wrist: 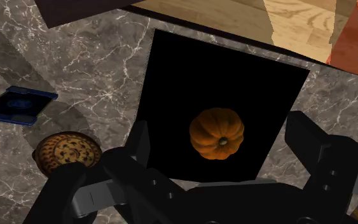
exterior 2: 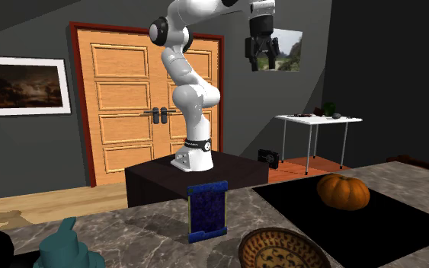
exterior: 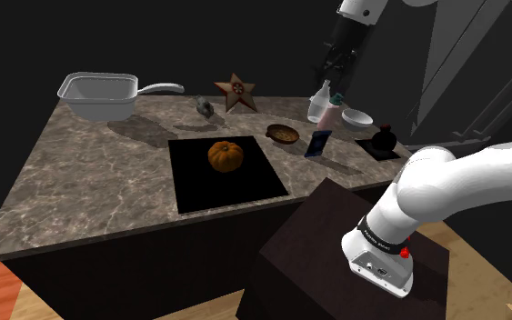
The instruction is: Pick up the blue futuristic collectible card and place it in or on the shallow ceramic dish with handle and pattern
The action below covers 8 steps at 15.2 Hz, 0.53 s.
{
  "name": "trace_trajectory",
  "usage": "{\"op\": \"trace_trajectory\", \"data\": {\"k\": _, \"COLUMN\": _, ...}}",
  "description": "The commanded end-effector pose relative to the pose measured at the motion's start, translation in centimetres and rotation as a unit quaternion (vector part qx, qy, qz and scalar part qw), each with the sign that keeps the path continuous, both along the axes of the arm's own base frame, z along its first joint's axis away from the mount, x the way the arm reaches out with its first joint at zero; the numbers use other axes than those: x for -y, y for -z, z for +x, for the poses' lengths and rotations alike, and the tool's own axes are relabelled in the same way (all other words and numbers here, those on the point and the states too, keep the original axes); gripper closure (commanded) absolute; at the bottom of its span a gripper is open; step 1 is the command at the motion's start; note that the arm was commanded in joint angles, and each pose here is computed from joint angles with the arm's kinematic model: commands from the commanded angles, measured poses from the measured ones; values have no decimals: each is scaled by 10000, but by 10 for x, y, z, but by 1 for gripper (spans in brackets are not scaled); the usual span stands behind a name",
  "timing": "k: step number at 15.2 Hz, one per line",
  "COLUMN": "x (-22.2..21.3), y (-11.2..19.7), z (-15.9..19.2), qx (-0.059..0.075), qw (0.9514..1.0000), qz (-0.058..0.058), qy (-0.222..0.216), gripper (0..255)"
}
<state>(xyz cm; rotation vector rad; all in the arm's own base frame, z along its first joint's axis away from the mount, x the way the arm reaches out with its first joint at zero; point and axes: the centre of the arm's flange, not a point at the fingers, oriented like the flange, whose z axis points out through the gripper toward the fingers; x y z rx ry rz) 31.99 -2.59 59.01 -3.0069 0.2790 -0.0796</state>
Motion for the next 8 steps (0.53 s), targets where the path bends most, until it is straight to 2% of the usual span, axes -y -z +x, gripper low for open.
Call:
{"op": "trace_trajectory", "data": {"k": 1, "x": 0, "y": 0, "z": 0, "qx": 0, "qw": 10000, "qz": 0, "qy": 0, "gripper": 0}}
{"op": "trace_trajectory", "data": {"k": 4, "x": 33, "y": 22, "z": -7, "qx": -74, "qw": 9986, "qz": 59, "qy": -518, "gripper": 0}}
{"op": "trace_trajectory", "data": {"k": 8, "x": 78, "y": 53, "z": -12, "qx": -172, "qw": 9925, "qz": 137, "qy": -1206, "gripper": 0}}
